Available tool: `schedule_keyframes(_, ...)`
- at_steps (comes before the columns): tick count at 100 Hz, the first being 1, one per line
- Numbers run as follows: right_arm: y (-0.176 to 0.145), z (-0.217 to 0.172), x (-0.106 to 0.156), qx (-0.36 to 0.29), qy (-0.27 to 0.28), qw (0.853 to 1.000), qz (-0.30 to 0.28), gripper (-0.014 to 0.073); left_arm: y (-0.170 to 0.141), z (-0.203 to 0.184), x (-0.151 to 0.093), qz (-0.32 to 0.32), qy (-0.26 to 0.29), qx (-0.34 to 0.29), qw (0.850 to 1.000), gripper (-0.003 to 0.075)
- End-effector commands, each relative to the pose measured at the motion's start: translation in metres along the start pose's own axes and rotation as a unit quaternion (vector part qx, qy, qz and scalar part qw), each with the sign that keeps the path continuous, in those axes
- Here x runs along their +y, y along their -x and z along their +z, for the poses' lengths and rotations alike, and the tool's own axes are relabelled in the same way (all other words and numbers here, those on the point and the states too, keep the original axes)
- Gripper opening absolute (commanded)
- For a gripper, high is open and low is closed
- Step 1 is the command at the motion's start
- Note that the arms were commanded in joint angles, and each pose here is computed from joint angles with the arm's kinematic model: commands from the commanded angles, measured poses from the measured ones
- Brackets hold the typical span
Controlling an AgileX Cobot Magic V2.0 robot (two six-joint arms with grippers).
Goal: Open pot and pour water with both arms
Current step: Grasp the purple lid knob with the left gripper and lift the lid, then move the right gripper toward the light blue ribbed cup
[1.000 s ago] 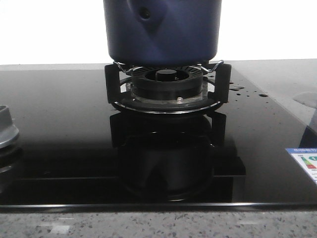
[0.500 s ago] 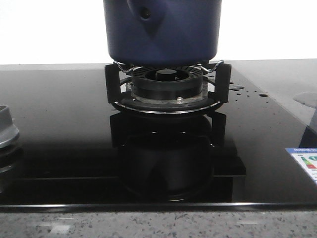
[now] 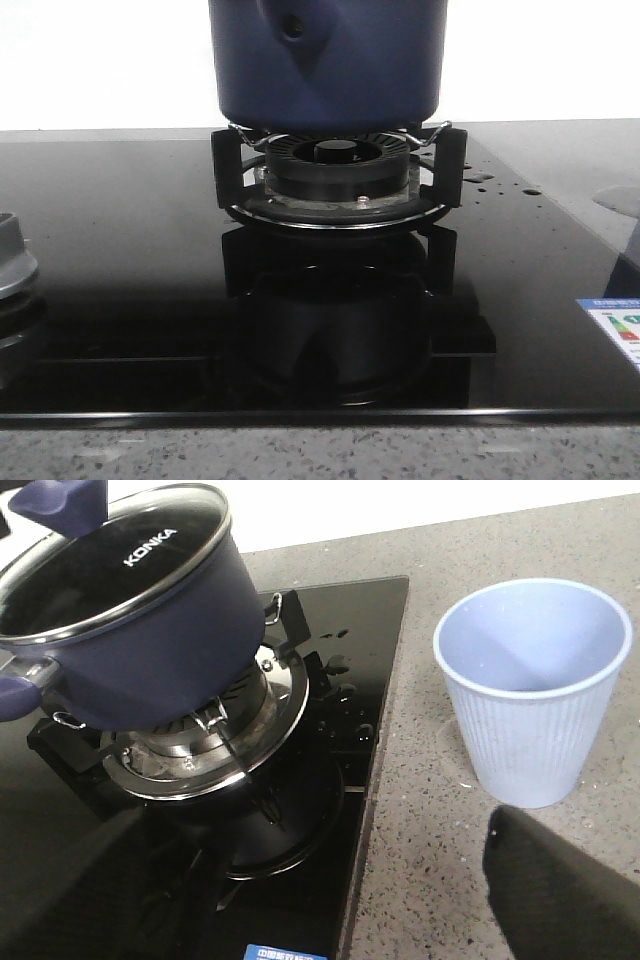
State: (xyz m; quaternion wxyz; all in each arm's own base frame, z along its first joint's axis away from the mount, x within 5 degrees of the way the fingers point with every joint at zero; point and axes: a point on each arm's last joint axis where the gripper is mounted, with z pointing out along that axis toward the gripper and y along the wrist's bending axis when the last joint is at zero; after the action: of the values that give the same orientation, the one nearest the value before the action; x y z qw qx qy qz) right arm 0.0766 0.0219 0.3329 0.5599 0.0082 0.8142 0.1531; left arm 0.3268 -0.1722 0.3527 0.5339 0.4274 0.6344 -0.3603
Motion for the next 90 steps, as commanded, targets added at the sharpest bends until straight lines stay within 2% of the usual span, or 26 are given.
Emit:
schedule_keyframes(1, 0.016, -0.003, 0.002, -0.047, 0.002, 0.999, 0.0, 0.0614, 0.024, -0.001, -0.009, 0.004, -0.012, -0.049, 0.999, 0.0559)
schedule_keyframes(37, 0.016, -0.003, 0.002, -0.047, 0.002, 0.999, 0.0, 0.0614, 0.018, 0.018, -0.012, -0.007, 0.005, -0.048, 0.999, 0.0557)
schedule_keyframes(66, 0.017, -0.003, 0.002, -0.048, 0.002, 0.999, 0.0, 0.0614, 0.011, 0.027, -0.005, -0.057, 0.003, -0.072, 0.996, 0.0541)
schedule_keyframes(90, 0.017, -0.003, 0.002, -0.049, 0.002, 0.999, 0.0, 0.0614, 0.018, 0.036, -0.012, -0.032, -0.018, -0.072, 0.997, 0.0489)
